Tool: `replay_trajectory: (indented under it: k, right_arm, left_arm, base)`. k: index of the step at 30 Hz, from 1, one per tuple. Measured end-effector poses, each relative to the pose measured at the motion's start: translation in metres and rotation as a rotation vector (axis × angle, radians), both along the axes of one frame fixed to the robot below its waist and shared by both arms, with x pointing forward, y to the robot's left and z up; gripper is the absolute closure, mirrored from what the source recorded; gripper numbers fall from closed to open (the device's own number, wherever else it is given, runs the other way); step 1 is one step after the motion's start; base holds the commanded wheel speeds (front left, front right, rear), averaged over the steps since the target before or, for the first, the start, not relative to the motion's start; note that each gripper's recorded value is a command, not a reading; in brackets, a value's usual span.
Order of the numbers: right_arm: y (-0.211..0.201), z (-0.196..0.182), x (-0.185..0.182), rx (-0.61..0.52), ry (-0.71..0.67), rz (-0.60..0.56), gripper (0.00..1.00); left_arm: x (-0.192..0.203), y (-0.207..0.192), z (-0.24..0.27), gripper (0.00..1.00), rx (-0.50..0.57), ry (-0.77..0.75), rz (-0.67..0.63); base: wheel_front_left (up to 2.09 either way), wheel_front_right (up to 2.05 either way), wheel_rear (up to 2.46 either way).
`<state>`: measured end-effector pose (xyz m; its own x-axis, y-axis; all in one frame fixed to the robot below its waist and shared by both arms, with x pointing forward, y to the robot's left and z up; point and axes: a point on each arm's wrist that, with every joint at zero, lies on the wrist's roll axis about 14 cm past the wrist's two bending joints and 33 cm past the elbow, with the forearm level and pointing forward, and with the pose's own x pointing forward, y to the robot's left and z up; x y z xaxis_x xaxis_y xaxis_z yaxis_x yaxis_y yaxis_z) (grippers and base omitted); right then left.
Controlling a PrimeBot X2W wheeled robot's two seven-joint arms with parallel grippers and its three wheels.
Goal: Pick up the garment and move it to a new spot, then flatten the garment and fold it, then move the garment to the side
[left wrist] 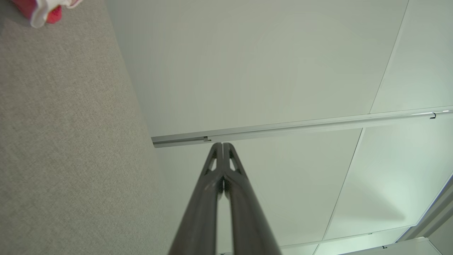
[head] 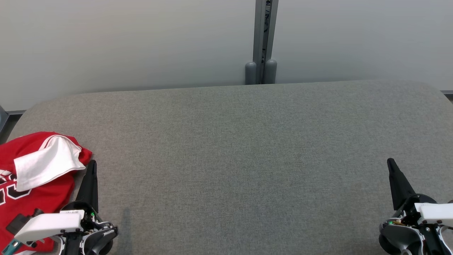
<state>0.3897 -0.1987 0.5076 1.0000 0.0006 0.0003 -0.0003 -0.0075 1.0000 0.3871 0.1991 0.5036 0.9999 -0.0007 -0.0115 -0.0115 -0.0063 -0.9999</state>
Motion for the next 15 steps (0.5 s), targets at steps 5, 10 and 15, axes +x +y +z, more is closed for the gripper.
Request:
replay_trajectory:
  k: [5, 10, 15]
  right_arm:
    - [0.000, 0.000, 0.000, 0.000, 0.000, 0.000, 1.00]
    - [0.004, -0.021, -0.008, 0.020, 0.061, -0.001, 0.00]
    - [0.006, -0.028, -0.012, 0.001, 0.082, -0.004, 0.00]
  left_arm:
    - [0.000, 0.000, 0.000, 1.00, 0.000, 0.000, 0.000]
    - [-0.012, -0.003, -0.025, 0.00, -0.016, 0.074, 0.001]
    - [-0.017, -0.005, -0.035, 0.00, -0.007, 0.106, 0.010]
  base:
    - [0.00, 0.00, 0.00]
    - [0.00, 0.00, 0.00]
    - [0.00, 0.00, 0.00]
